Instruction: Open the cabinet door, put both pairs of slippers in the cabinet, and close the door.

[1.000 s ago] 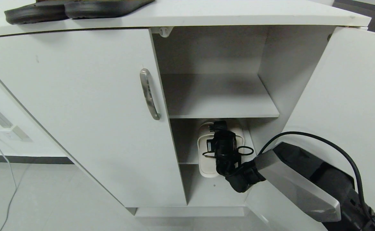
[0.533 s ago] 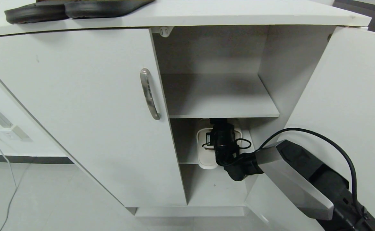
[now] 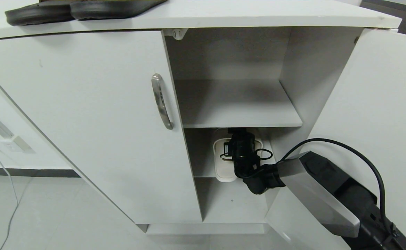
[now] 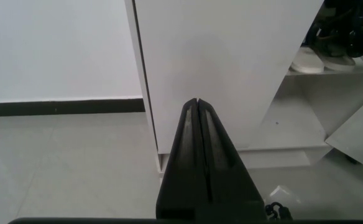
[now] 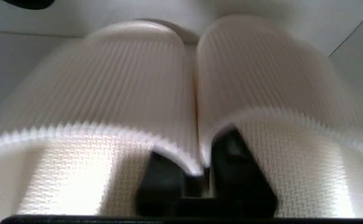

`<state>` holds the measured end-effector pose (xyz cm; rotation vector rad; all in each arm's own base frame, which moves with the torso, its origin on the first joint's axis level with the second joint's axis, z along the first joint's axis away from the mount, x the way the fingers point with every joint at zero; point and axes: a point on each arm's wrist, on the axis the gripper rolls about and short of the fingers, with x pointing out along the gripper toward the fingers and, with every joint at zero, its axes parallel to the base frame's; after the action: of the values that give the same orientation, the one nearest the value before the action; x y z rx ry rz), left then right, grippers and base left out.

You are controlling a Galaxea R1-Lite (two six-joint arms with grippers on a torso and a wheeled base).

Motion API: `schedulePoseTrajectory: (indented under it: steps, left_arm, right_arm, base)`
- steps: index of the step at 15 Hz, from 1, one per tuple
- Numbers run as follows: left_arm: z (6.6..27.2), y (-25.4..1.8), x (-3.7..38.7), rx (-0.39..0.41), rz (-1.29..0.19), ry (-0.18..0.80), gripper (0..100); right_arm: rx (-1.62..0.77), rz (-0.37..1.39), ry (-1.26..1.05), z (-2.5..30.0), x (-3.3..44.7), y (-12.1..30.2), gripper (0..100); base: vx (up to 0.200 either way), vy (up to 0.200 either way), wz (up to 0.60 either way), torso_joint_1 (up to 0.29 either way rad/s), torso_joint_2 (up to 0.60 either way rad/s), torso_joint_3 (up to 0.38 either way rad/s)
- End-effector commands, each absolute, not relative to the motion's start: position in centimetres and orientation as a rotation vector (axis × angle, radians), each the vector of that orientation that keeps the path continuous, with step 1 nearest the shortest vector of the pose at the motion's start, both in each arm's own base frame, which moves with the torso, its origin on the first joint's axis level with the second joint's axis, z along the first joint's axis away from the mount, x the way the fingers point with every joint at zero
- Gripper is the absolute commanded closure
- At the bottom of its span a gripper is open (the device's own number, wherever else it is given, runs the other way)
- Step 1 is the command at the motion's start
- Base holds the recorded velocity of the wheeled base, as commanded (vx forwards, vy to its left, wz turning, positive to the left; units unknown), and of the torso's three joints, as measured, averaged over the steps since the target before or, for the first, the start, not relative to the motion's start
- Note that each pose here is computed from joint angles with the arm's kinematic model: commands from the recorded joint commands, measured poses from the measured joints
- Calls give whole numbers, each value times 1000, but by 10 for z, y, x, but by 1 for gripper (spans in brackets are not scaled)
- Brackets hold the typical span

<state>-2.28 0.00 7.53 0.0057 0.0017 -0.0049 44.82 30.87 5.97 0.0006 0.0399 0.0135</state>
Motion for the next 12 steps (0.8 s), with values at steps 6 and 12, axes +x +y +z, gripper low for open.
schedulePoseTrajectory:
  steps: [6, 12]
  left_arm:
    - [75, 0, -23, 6, -5, 3, 100]
    - [75, 0, -23, 9, -8, 3, 100]
  right_arm:
    - [-27, 22, 77, 57, 428, 306, 0]
    - [-33, 74, 82, 83, 370, 299, 0]
  base:
    - [0, 0, 0, 0, 0, 0]
    - [0, 0, 0, 0, 0, 0]
